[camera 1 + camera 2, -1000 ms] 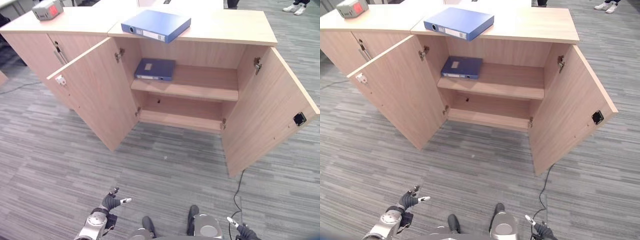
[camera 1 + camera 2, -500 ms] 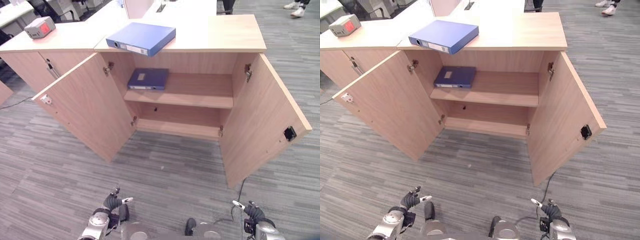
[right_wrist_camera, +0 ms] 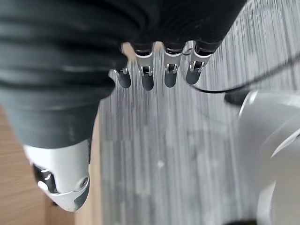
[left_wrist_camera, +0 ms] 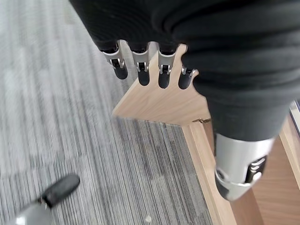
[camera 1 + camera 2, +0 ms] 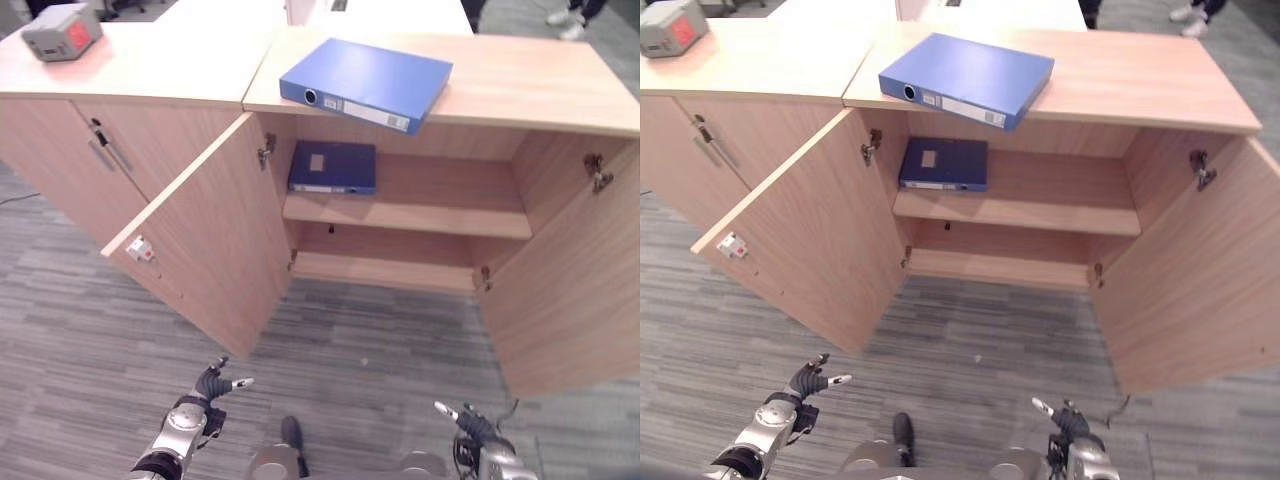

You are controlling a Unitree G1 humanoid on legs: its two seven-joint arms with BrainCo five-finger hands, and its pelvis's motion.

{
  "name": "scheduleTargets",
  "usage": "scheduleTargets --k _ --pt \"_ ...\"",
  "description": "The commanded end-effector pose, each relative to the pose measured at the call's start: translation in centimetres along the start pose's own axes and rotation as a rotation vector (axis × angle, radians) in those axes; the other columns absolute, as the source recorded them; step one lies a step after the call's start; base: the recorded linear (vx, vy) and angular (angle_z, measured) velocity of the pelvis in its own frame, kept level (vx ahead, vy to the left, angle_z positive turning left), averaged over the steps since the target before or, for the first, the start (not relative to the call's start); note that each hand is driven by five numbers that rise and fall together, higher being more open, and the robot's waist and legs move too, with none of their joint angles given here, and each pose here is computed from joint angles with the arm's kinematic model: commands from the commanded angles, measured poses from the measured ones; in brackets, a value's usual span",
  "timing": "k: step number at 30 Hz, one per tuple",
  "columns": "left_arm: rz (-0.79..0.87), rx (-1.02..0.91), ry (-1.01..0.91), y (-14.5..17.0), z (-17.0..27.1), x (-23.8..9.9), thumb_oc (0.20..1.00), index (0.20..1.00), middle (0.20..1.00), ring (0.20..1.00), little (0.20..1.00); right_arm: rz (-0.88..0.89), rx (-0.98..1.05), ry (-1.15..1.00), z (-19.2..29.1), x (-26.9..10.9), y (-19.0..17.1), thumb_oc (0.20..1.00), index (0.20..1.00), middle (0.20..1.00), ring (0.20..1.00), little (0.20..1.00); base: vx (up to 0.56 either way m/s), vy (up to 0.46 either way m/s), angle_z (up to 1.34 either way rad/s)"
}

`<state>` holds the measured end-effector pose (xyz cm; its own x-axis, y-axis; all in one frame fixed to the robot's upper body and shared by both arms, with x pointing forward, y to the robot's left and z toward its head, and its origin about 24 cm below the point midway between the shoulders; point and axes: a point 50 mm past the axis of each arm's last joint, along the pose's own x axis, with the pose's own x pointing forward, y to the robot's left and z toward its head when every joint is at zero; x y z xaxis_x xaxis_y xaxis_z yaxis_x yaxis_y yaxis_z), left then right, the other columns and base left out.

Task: Put the empty folder in the office cabinet

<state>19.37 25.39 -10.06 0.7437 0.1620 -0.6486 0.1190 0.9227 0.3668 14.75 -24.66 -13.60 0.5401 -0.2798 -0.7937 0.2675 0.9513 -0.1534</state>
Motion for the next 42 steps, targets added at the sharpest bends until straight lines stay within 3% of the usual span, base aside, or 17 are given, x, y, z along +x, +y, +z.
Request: scheduleTargets --k 1,15,23,31,42 --pt "0.013 -0.007 -0.015 0.5 -0.3 -0.4 1.000 1.000 1.000 1.000 1.000 -0.021 -0.039 -0.080 1.9 0.1 -1.1 1.000 1.000 1.000 1.000 1.000 0.14 0.277 -0.08" --pt "0.012 0.016 -0.033 0.1 0.4 0.0 1.000 1.000 1.000 1.000 1.000 -0.060 0.022 -0.017 0.0 -0.2 -2.1 1.000 1.000 1.000 1.000 1.000 0.23 -0.031 0.16" --pt "0.008 -0.012 0.035 -0.3 -1.7 -0.7 1.000 1.000 1.000 1.000 1.000 -0.088 -0.032 0.057 -2.1 -0.7 -3.8 1.000 1.000 1.000 1.000 1.000 0.37 -0.240 0.00" --pt "0.021 -0.040 0.040 -0.3 -1.2 -0.4 1.000 1.000 1.000 1.000 1.000 -0.073 -0.147 -0.032 1.3 0.0 -4.1 1.000 1.000 1.000 1.000 1.000 0.21 -0.302 -0.12" --pt "-0.029 -0.014 0.070 -1.8 -1.9 -0.4 1.000 1.000 1.000 1.000 1.000 -0.043 -0.190 -0.062 2.4 0.3 -3.0 1.000 1.000 1.000 1.000 1.000 0.24 0.035 -0.26"
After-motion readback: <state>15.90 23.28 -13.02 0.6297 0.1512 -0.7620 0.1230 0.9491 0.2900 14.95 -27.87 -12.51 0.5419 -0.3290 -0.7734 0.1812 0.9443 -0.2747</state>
